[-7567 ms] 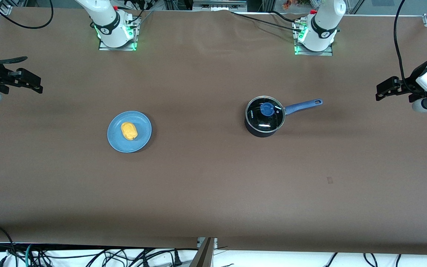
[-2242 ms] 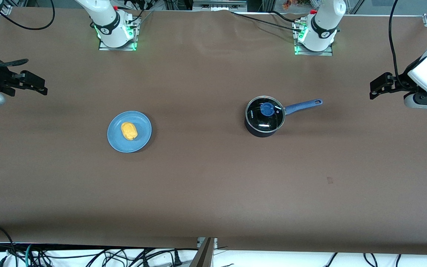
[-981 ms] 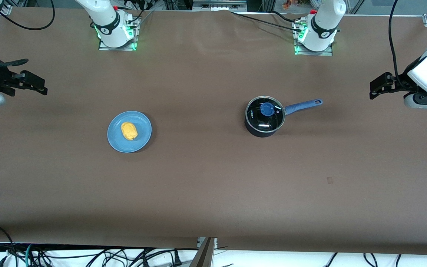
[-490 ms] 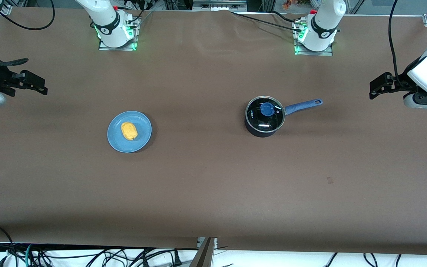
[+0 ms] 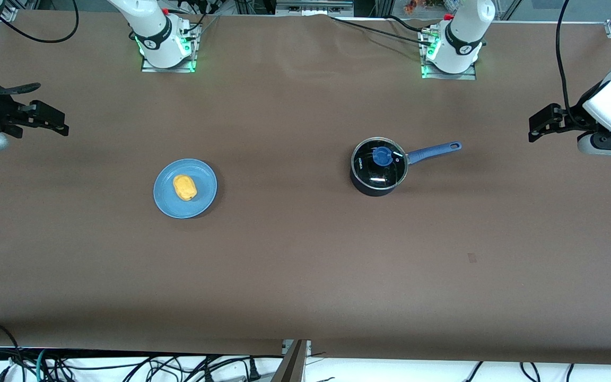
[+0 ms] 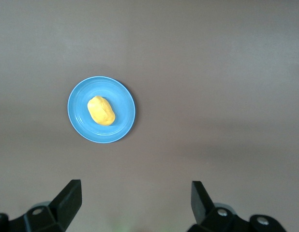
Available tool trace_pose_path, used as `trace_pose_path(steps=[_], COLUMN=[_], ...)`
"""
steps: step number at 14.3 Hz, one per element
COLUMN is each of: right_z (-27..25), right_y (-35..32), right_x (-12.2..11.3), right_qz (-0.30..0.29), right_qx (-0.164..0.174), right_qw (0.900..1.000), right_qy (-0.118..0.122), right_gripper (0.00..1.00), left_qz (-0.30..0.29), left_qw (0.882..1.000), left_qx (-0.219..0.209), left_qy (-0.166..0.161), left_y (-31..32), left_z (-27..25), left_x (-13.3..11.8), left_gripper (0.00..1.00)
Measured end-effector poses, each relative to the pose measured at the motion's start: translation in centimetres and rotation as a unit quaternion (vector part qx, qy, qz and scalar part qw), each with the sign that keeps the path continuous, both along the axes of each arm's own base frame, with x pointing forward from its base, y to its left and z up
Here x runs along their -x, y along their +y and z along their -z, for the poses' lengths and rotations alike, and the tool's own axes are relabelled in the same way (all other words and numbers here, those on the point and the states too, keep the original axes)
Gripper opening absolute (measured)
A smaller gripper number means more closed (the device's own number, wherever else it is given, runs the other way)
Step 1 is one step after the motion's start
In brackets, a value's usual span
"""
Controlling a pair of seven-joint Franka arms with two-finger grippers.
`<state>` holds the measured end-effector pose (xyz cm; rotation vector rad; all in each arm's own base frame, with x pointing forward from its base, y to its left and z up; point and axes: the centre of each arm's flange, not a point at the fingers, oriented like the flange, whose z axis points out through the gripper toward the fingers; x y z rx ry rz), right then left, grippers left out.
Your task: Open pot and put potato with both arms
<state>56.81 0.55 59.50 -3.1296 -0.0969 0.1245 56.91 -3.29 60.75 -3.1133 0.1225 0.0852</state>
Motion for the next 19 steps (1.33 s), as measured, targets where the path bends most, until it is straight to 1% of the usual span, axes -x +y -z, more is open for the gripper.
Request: trace_pose_path(steps=[5, 8, 12, 14, 19], right_z=[0.0, 0.9, 2.9, 4.1, 8.0], right_y=[0.1, 0.6, 1.8, 3.2, 6.0], right_x=[-0.2, -0.7, -2.0, -2.4, -3.5], right_qz=[-0.001, -0.005, -0.015, -0.026, -0.049], right_qx=[-0.001, -0.002, -0.002, -0.002, 0.000], right_qw=[1.000, 1.000, 1.000, 1.000, 0.998], right_qy=[-0.006, -0.001, 0.003, 0.011, 0.043], right_gripper=[1.00, 1.00, 1.00, 1.00, 1.00], left_qz=[0.005, 0.014, 0.028, 0.030, 0.037], left_qw=[1.000, 1.000, 1.000, 1.000, 0.999], left_qx=[0.000, 0.001, 0.004, 0.008, 0.008], left_qy=[-0.001, -0.002, -0.006, -0.005, 0.009], left_y=[-0.6, -1.6, -3.1, -3.4, -4.3], left_z=[-0.1, -0.2, -0.6, -0.5, 0.1], left_x=[0.0, 0.1, 0.2, 0.3, 0.4], left_gripper=[1.00, 1.00, 1.00, 1.00, 1.00])
